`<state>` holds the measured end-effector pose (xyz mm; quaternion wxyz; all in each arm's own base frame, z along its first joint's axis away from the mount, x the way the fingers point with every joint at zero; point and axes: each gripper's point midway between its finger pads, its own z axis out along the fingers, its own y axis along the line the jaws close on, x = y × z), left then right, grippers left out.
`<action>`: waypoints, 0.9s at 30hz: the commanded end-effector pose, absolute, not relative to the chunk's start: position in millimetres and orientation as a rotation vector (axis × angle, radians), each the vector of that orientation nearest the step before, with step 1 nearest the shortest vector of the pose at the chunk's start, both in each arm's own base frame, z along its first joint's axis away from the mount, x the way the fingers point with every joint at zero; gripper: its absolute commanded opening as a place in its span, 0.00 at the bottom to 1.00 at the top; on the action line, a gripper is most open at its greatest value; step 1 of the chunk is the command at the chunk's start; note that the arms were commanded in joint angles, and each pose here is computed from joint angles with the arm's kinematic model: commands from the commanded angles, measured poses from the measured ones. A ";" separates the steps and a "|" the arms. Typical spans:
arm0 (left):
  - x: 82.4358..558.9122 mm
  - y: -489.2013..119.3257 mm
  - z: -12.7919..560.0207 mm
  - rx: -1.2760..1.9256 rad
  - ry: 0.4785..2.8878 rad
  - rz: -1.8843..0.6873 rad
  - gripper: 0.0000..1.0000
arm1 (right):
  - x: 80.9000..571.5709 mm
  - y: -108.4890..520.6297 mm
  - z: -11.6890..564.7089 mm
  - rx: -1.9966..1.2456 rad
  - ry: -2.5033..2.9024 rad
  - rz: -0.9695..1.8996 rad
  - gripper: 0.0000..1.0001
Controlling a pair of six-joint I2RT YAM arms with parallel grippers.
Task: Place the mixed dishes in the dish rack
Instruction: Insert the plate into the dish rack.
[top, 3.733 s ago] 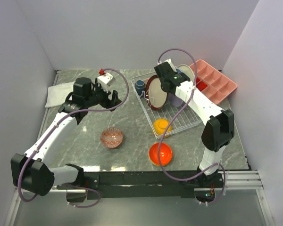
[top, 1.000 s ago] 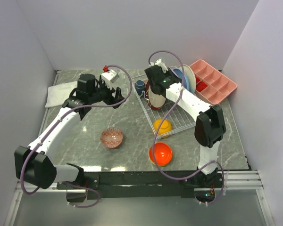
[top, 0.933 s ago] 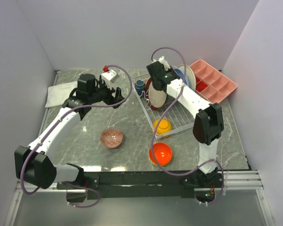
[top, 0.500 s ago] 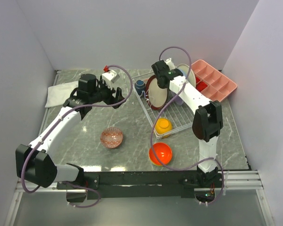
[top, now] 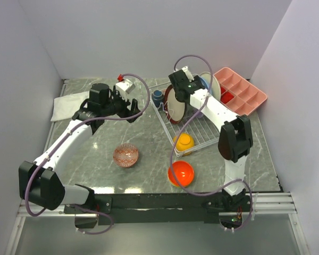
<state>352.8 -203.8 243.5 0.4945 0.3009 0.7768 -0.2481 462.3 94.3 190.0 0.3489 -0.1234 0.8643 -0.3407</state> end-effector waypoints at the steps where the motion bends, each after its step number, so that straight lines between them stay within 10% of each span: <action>1: 352.9 -205.5 274.1 0.717 1.797 -0.598 0.86 | 451.9 91.5 256.1 -0.244 2.080 -0.871 0.62; 14: 352.4 -204.6 284.5 0.704 1.767 -0.575 0.87 | 429.0 73.9 304.6 -0.190 1.973 -0.894 0.61; 20: 330.3 -224.6 271.5 0.825 1.769 -0.576 0.88 | 373.5 88.6 285.8 -0.435 2.099 -0.535 1.00; 27: 310.7 -241.6 237.0 0.901 1.820 -0.611 0.88 | 278.6 79.7 238.6 -0.637 2.162 -0.244 1.00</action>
